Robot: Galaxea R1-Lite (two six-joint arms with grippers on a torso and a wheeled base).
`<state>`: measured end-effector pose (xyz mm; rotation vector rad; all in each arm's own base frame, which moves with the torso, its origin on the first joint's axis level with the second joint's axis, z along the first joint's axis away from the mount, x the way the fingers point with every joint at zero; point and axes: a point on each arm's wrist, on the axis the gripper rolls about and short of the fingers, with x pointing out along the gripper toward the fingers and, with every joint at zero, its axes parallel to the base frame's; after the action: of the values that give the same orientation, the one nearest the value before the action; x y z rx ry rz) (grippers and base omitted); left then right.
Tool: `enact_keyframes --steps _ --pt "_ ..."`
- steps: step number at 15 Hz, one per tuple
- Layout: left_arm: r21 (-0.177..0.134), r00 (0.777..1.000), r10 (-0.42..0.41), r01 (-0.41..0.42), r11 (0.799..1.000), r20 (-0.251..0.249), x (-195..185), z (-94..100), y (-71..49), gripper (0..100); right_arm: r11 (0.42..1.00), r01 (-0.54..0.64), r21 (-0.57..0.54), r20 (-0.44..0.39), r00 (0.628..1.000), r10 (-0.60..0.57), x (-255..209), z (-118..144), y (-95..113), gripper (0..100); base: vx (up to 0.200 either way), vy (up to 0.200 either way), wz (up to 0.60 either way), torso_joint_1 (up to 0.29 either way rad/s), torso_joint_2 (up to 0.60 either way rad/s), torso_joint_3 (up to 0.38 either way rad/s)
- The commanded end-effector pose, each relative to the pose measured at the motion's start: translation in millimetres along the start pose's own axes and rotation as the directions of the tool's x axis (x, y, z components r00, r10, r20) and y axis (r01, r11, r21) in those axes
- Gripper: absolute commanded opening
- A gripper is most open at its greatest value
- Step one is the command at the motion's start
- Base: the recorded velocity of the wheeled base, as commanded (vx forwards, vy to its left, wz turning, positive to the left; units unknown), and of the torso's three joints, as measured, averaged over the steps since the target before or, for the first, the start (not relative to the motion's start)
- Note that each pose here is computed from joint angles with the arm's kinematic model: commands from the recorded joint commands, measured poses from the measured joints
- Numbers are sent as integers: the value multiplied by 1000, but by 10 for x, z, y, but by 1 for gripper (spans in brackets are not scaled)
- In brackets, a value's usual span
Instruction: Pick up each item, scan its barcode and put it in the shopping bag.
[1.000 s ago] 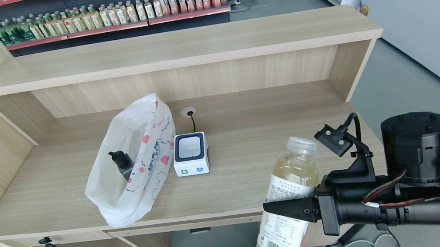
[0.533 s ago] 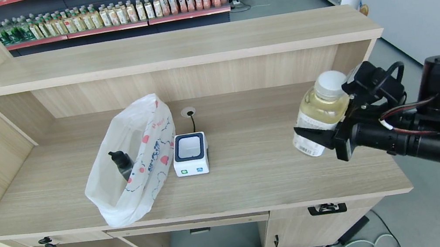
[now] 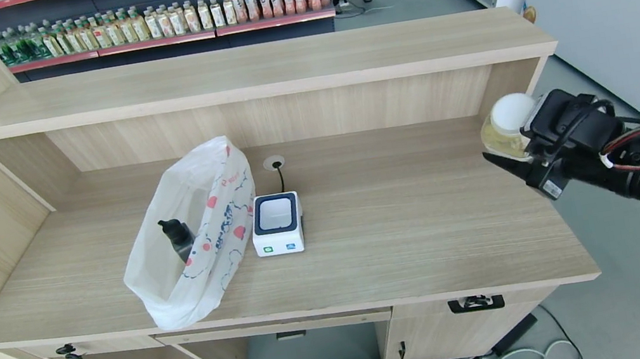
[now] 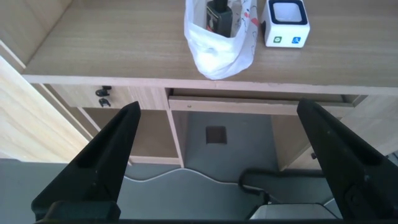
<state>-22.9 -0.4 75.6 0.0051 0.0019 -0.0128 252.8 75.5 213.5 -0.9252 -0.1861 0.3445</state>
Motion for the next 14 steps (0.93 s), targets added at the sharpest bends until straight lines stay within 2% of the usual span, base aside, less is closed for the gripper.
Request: enact_keyframes --steps 1,3,7,14 --pt "-2 1000 0 0 1000 0 0 0 0 100 999 31 -23 3 1000 -31 -36 41 -54 0 0 0 0 0 0 0" --pt "1 1000 0 0 1000 0 0 0 0 100 997 73 -36 -7 997 -73 -59 74 -102 0 0 0 0 0 0 0" --pt "0 1000 0 0 1000 0 0 0 0 100 990 136 -39 -25 990 -137 -85 118 -185 0 0 200 0 0 2 2" --pt "4 1000 -1 1 1000 0 0 0 0 100 988 149 -36 -39 988 -151 -66 78 -226 0 0 200 0 2 2 5"
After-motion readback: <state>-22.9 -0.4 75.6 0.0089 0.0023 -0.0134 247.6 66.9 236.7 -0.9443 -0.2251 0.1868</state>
